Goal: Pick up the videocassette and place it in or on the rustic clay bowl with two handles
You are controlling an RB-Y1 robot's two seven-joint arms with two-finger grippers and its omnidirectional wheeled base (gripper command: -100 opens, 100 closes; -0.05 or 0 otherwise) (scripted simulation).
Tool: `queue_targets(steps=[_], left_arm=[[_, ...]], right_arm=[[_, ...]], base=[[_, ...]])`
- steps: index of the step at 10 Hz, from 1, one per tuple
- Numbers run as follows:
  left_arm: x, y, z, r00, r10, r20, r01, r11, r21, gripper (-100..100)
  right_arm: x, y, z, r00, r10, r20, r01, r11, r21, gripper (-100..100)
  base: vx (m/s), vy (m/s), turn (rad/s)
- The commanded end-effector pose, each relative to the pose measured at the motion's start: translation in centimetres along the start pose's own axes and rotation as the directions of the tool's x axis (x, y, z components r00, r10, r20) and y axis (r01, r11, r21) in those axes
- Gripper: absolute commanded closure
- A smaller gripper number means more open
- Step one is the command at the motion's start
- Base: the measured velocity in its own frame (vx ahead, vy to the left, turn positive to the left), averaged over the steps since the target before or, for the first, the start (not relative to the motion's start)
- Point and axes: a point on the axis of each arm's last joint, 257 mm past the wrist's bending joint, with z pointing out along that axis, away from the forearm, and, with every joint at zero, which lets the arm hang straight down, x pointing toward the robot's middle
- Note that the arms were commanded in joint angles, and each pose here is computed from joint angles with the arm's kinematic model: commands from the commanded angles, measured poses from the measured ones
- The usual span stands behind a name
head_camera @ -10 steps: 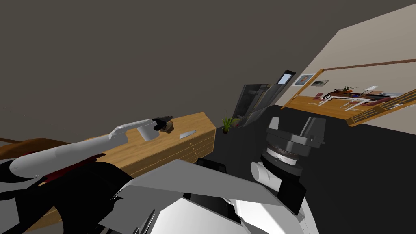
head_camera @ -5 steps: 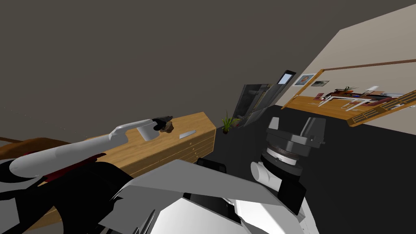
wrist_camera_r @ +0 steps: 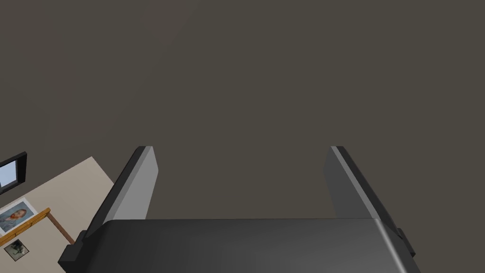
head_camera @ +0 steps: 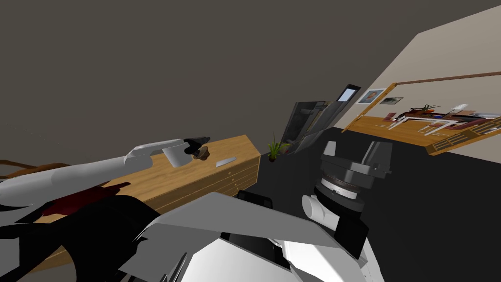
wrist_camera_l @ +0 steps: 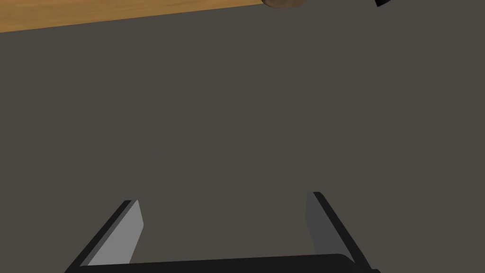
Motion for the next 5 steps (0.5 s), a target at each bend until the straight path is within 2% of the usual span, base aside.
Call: queue_targets(steps=[1,5], left_arm=[[-0.16,-0.43,-0.29,1.0,0.002,0.0,-0.002,1.0,0.004,-100],[-0.16,-0.43,-0.29,1.0,0.002,0.0,-0.002,1.0,0.004,-100]], right_arm=[[0.0,0.0,0.0,1.0,0.0,0.0,0.0,1.0,0.0,0],[0.0,0.0,0.0,1.0,0.0,0.0,0.0,1.0,0.0,0]], base=[[0.017,-0.022,0.064],[0.002,-0.003,0.008]])
